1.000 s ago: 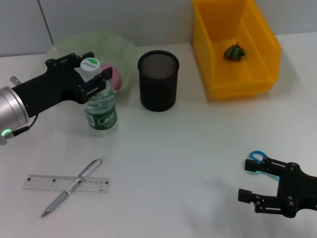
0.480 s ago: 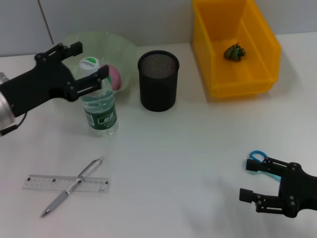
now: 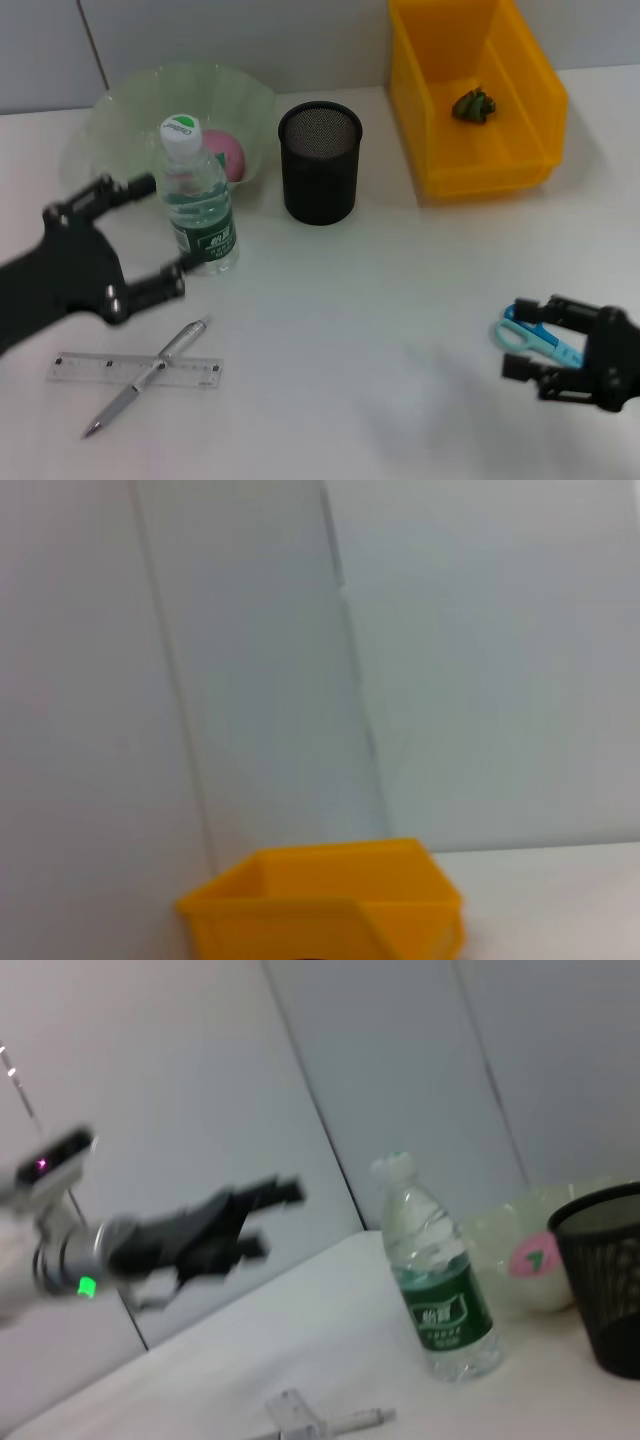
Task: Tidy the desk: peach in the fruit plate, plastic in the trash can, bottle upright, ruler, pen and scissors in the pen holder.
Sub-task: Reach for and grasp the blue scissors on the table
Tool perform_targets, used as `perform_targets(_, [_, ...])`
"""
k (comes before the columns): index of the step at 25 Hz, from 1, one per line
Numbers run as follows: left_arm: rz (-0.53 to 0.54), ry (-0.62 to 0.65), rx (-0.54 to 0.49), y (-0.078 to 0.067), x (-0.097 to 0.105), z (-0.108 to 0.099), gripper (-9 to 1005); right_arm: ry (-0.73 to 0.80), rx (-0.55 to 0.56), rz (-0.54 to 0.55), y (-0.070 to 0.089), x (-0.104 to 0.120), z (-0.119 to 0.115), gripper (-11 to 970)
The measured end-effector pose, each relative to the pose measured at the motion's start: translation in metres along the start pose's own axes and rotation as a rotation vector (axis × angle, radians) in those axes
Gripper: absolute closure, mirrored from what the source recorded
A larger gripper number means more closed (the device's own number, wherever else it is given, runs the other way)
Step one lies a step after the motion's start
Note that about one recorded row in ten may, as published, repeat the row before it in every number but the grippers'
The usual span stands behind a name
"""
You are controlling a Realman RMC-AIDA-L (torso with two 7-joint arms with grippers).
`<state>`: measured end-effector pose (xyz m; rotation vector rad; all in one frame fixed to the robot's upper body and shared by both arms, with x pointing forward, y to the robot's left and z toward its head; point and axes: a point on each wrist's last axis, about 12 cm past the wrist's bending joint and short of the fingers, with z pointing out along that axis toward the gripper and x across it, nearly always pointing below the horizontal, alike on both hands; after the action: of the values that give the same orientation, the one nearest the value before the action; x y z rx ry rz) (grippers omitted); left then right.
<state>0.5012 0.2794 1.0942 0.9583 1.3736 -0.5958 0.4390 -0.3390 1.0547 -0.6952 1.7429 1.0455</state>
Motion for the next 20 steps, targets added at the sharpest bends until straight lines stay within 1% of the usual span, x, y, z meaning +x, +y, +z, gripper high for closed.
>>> perform_targets(1, [0.003, -0.003, 0.012, -0.006, 0.003, -0.004, 152, 0.0, 0.005, 0.014, -0.001, -0.007, -0.006, 196])
perform_targets(2, [-0.006, -0.021, 0.047, -0.019, 0.01, -0.01, 152, 0.01, 0.022, 0.02, -0.004, -0.022, -0.017, 197])
perform_targets(3, [-0.006, -0.021, 0.047, -0.019, 0.01, -0.01, 152, 0.01, 0.022, 0.02, -0.004, -0.022, -0.017, 197])
perform_targets(4, [-0.027, -0.031, 0.07, -0.028, 0.019, -0.01, 152, 0.044, 0.049, 0.033, -0.007, -0.039, -0.025, 198])
perform_targets(5, [-0.027, -0.031, 0.07, -0.028, 0.019, -0.01, 153, 0.044, 0.049, 0.033, -0.007, -0.039, -0.025, 198])
perform_targets(6, [-0.027, -0.031, 0.07, -0.028, 0.019, -0.01, 153, 0.067, 0.059, 0.046, -0.008, -0.046, -0.027, 199])
perform_targets(7, [-0.027, -0.031, 0.07, -0.028, 0.019, -0.01, 153, 0.143, 0.091, 0.085, -0.012, -0.069, -0.029, 199])
perform_targets(8, [-0.06, -0.042, 0.124, -0.044, 0.037, -0.003, 153, 0.143, 0.091, 0.085, -0.012, -0.069, -0.029, 200])
perform_targets(9, [-0.06, -0.042, 0.124, -0.044, 0.037, -0.003, 153, 0.232, 0.146, 0.147, -0.017, -0.091, -0.028, 200])
perform_targets(10, [-0.06, -0.042, 0.124, -0.044, 0.037, -0.003, 153, 0.232, 0.146, 0.147, -0.017, -0.091, -0.028, 201])
perform_targets(11, [-0.079, -0.04, 0.154, -0.049, 0.041, 0.002, 153, 0.279, 0.184, 0.175, -0.019, -0.104, -0.029, 201])
perform_targets(12, [-0.079, -0.04, 0.154, -0.049, 0.041, 0.002, 153, 0.386, 0.258, 0.226, -0.023, -0.125, -0.027, 202])
perform_targets(13, [-0.079, -0.04, 0.154, -0.049, 0.041, 0.002, 153, 0.386, 0.258, 0.226, -0.023, -0.125, -0.027, 202])
perform_targets(14, [-0.092, -0.033, 0.192, -0.053, 0.044, 0.005, 153, 0.527, 0.332, 0.246, -0.025, -0.145, -0.021, 202])
perform_targets(15, [-0.092, -0.033, 0.192, -0.053, 0.044, 0.005, 153, 0.527, 0.332, 0.246, -0.025, -0.145, -0.021, 203])
perform_targets(16, [-0.094, -0.042, 0.206, -0.054, 0.042, 0.006, 153, 0.595, 0.364, 0.247, -0.026, -0.154, -0.015, 203])
perform_targets(17, [-0.094, -0.042, 0.206, -0.054, 0.042, 0.006, 153, 0.709, 0.403, 0.236, -0.027, -0.166, -0.002, 204])
perform_targets(18, [-0.094, -0.042, 0.206, -0.054, 0.042, 0.006, 153, 0.709, 0.403, 0.236, -0.027, -0.166, -0.002, 204])
perform_targets(19, [-0.099, -0.049, 0.22, -0.053, 0.041, 0.01, 153, 0.764, 0.416, 0.231, -0.027, -0.17, 0.006, 205])
perform_targets(20, [-0.105, -0.05, 0.225, -0.053, 0.041, 0.012, 153, 0.851, 0.432, 0.212, -0.028, -0.174, 0.019, 205])
